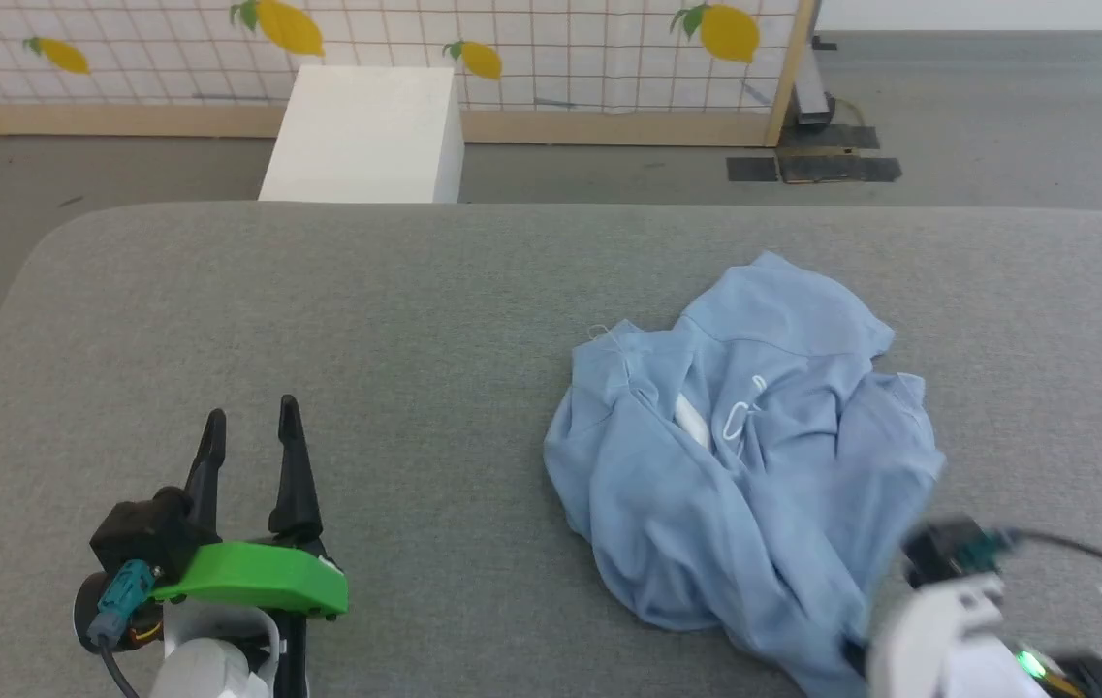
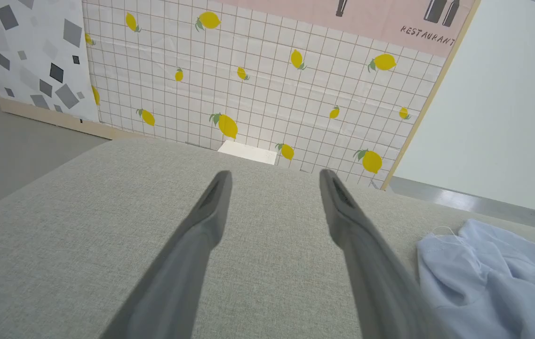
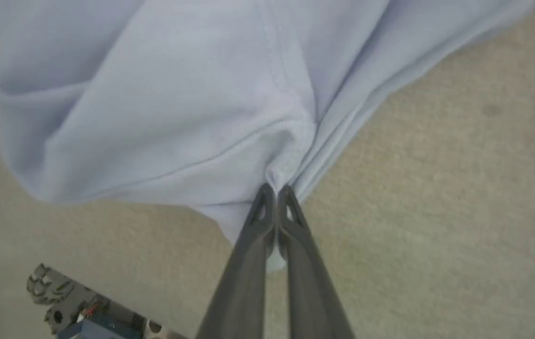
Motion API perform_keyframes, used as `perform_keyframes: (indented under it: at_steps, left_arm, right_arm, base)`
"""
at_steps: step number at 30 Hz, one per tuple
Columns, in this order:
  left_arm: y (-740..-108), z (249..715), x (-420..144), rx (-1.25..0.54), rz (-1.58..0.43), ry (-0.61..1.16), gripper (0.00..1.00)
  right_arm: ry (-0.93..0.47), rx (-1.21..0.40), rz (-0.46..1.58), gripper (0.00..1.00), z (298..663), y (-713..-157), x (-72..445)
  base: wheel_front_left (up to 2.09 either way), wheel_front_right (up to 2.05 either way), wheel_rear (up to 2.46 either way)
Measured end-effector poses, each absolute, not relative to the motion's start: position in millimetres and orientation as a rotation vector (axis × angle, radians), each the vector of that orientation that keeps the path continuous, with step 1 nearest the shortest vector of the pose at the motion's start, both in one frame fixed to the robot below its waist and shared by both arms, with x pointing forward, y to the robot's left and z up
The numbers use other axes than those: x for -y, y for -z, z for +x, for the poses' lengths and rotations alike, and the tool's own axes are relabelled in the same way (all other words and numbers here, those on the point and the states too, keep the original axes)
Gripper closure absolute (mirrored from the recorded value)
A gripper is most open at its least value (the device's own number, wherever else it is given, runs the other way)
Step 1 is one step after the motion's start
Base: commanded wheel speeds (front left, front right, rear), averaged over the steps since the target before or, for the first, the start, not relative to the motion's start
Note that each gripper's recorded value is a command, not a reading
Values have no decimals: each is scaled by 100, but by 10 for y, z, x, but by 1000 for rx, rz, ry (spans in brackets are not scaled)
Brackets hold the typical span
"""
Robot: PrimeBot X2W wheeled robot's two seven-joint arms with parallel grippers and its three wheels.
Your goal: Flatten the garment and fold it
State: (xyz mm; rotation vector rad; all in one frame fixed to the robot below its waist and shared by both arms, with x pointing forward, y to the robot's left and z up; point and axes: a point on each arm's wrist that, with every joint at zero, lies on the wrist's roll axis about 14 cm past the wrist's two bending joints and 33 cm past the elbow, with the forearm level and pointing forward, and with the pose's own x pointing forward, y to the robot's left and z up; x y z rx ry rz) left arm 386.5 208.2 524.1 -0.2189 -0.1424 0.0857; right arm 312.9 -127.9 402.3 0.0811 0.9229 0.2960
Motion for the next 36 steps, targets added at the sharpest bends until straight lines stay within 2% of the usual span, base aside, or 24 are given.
perform_keyframes:
  at_steps: [5,6,7,8,12,15,17,20,26,30,36]
  left_arm:
    - [-5260,3911,-1994,146,-222,-60,0]
    - [-5259,3922,-1976,146,-223,-55,0]
    - [-5256,3933,-1948,144,-224,-47,0]
    - [-5254,3942,-1924,143,-225,-40,0]
    - [-5237,3974,-1834,135,-228,-14,0]
    - [-5214,3995,-1783,128,-231,-1,0]
    - [-5195,4013,-1755,122,-232,6,0]
    - [-5178,4042,-1733,117,-233,12,0]
    - [-5201,4057,-1804,126,-232,-7,0]
    - [-5167,4051,-1885,119,-234,-32,0]
    - [-5103,4016,-2013,104,-231,-72,0]
  right_arm:
    - [-88,-1092,74,100,2521,-3822,1845]
    - [-50,-1090,71,57,2478,-3826,1942]
    - [-19,-1065,64,20,2485,-3856,2023]
    - [4,-1037,63,0,2510,-3891,2083]
    - [72,-800,66,0,2803,-4173,2285]
    - [85,-501,104,0,3236,-4612,2353]
    - [32,-370,110,0,3470,-4819,2190]
    - [-61,-288,126,0,3710,-4942,1868]
    - [-269,-282,133,0,4139,-5004,1159]
    - [-352,-378,112,0,4337,-4809,858]
    - [-439,-581,42,0,4405,-4376,551]
  base:
    - [0,0,0]
    - [0,0,0]
    - [0,0,0]
    - [0,0,0]
    - [0,0,0]
    - [0,0,0]
    - [0,0,0]
    - [0,0,0]
    - [0,0,0]
    - [0,0,0]
    - [0,0,0]
